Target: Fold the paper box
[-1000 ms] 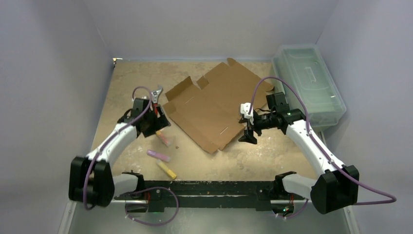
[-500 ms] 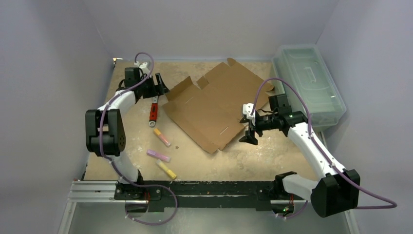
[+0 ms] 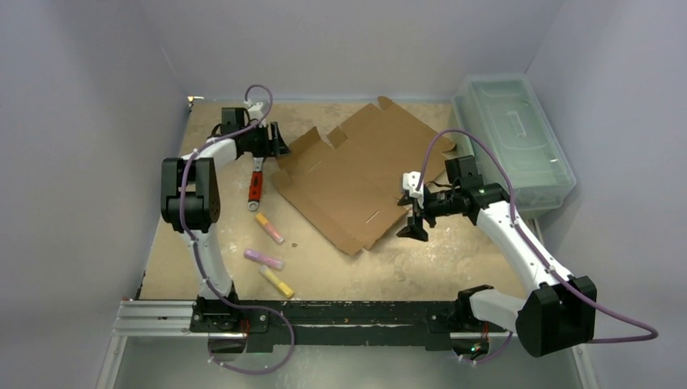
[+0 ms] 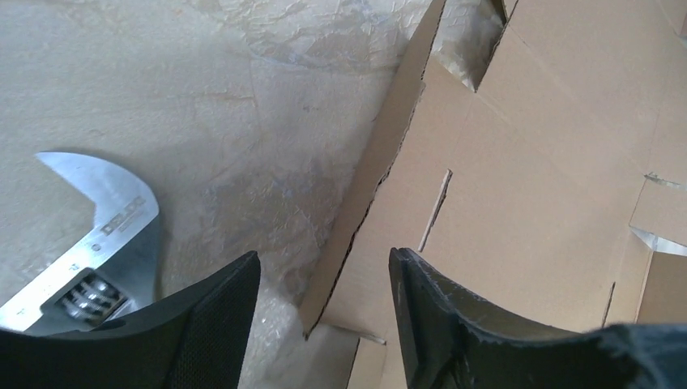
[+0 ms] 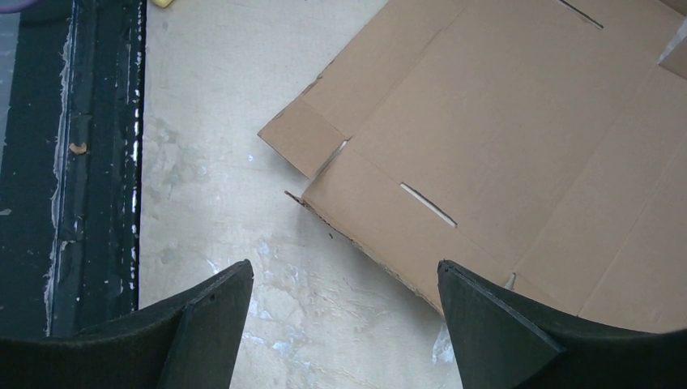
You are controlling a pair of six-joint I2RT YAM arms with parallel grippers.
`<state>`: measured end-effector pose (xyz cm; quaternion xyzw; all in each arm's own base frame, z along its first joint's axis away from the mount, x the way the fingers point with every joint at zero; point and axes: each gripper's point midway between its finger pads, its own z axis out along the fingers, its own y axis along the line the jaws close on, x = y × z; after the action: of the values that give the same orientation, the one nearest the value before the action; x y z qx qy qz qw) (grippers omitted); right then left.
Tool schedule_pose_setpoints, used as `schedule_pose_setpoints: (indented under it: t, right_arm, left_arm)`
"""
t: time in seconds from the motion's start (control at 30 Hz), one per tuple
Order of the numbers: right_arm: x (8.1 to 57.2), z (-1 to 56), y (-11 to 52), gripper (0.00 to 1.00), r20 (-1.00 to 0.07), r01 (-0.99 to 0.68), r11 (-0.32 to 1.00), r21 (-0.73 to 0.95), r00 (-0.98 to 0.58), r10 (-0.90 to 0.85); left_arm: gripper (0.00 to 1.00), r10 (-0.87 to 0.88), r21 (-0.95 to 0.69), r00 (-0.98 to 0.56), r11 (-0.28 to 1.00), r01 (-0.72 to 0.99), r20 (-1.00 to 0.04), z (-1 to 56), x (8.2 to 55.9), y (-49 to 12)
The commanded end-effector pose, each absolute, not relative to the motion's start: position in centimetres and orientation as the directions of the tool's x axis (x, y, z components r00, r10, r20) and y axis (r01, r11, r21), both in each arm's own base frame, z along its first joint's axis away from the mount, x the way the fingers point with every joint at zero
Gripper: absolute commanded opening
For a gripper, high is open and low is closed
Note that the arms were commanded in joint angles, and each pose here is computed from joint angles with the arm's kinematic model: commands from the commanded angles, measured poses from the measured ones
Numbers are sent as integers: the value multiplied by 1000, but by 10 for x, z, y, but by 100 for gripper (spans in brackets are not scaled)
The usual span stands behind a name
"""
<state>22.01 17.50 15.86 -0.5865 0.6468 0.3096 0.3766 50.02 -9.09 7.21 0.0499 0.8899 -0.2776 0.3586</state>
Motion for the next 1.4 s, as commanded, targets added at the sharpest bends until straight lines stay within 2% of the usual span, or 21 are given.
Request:
schedule_pose_setpoints:
  t: [0.0, 0.17, 0.23, 0.3, 0.43, 0.6, 0.73, 0.97, 1.13, 1.37]
  right_arm:
    - [220, 161, 177, 88, -858, -993, 109, -47, -16, -514]
    - [221, 160, 177, 88, -856, -993, 111, -41, -22, -516]
    - [221, 160, 177, 88, -856, -993, 111, -41, -22, -516]
    - [222, 159, 176, 88, -856, -993, 113, -40, -25, -517]
    - [222, 159, 175, 88, -854, -992, 118, -40, -28, -520]
    - [223, 163, 172, 88, -857, -991, 126, -49, -23, -515]
    - [226, 170, 169, 88, -863, -988, 140, -59, -20, -505]
    - [241, 193, 166, 90, -857, -982, 167, -86, -12, -514]
    - [251, 229, 166, 90, -844, -983, 118, -141, 57, -533]
    - [272, 287, 171, 91, -862, -961, 136, -240, 147, -485]
  left_arm:
    - [56, -77, -452, -699, 812, 370, -711, 84, 517, -102]
    - [47, -17, -441, -708, 792, 421, -706, 72, 515, -127]
    - [41, 12, -415, -707, 802, 429, -707, 67, 516, -131]
    - [30, 37, -383, -704, 818, 429, -709, 65, 517, -131]
    - [0, 92, -265, -664, 869, 417, -742, 76, 519, -122]
    - [0, 170, -68, -532, 915, 398, -830, 129, 512, -101]
    - [0, 229, 34, -453, 916, 399, -861, 164, 492, -90]
    - [0, 401, 222, -317, 851, 476, -859, 202, 454, -96]
    - [0, 486, 352, -144, 779, 519, -862, 245, 425, -109]
    - [0, 486, 429, 19, 753, 499, -874, 319, 394, -117]
